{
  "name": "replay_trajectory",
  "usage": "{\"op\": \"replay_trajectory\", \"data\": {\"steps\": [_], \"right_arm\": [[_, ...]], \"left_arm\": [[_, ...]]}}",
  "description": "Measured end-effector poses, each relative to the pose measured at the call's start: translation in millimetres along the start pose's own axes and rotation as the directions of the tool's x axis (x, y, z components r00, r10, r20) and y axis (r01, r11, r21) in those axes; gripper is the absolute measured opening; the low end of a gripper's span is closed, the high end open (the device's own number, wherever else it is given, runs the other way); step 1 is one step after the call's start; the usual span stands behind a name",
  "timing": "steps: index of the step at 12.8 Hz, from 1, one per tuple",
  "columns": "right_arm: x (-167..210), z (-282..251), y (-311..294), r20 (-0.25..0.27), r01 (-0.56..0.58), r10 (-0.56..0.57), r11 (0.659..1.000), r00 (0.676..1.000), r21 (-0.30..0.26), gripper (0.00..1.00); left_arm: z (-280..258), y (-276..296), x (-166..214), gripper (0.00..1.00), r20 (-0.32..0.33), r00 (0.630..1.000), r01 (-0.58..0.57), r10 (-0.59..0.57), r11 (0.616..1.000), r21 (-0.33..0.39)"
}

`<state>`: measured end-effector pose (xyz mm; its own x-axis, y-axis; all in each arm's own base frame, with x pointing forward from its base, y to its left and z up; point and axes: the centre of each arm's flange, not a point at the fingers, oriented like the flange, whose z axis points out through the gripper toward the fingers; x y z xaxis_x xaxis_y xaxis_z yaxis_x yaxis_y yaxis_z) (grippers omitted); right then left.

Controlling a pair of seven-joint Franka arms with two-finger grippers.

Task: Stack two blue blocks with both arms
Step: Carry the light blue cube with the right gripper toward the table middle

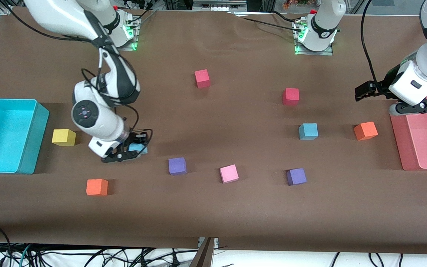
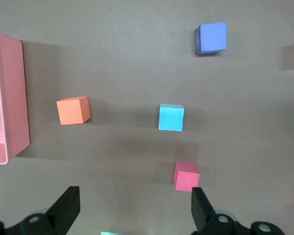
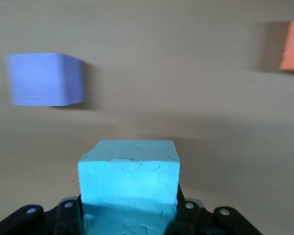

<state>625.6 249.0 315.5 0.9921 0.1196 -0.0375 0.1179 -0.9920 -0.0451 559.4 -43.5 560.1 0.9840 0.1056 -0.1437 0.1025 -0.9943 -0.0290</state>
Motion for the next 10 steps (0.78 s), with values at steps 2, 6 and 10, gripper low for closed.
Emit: {"op": "replay_trajectory", "data": {"steps": [2, 6, 10], "right_arm": [[-10.4, 0.2, -53.9, 0.01, -0.048, 0.048, 0.999, 0.999, 0.001, 0.6], [-39.2, 31.9, -191.3, 0.014, -0.113, 0.113, 0.994, 0.994, 0.011, 0.6], [-59.4, 100.0, -266.6, 0.003, -0.093, 0.093, 0.995, 0.996, -0.028, 0.6]], "left_arm": [[0.5, -0.1, 0.0, 1.0, 0.001, 1.0, 0.0, 0.0, 1.0, 0.0], [0.9, -0.1, 0.0, 1.0, 0.002, 1.0, 0.0, 0.0, 1.0, 0.0], [1.9, -0.2, -0.2, 1.0, 0.005, 1.0, 0.0, 0.0, 1.0, 0.001]]}}
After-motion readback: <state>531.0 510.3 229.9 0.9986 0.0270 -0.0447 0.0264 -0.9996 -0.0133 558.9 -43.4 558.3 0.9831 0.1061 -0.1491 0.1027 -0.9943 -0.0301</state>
